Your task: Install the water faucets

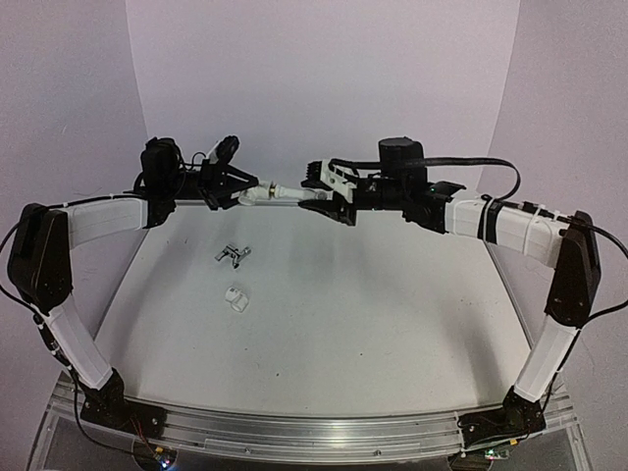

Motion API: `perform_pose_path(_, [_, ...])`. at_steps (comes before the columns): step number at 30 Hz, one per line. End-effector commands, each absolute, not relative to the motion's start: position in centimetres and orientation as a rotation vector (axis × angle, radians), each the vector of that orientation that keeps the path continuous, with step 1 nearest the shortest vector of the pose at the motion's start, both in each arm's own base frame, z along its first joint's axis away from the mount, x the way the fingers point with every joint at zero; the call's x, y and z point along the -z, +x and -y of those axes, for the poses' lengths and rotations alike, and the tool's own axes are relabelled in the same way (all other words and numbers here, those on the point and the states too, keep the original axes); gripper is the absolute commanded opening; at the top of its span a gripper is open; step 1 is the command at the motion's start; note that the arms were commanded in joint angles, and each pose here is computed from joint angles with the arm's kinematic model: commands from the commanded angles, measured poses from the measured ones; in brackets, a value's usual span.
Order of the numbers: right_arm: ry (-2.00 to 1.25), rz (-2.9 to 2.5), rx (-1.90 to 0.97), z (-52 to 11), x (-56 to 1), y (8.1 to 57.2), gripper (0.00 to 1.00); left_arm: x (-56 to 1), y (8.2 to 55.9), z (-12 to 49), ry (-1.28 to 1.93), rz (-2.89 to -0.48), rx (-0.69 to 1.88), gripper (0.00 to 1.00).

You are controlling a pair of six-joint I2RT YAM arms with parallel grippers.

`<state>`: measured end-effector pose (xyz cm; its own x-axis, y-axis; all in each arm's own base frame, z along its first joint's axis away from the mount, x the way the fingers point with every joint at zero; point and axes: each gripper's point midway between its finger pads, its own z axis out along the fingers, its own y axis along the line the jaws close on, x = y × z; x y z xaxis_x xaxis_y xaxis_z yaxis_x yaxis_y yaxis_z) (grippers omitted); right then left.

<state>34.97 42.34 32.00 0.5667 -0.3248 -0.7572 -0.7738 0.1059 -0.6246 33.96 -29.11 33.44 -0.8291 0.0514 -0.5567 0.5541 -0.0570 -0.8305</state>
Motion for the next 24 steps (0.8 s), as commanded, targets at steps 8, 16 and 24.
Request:
perform_pose_path(8, [-1.129,-1.362,-1.156,-42.6,-36.2,31.2,0.00,-35.1,33.1,28.8,1.052,-1.390,1.496,0.00])
perform_pose_path(16, [-0.809,-1.680,-1.707,-41.9,-40.5,28.2,0.00,-33.3,34.8,28.3,1.243,-1.064,1.054,0.00])
perform_pose_path(24, [-0.693,-1.783,-1.847,-41.4,-41.4,27.3,0.00,-34.5,38.1,27.7,1.133,-1.105,0.914,0.11])
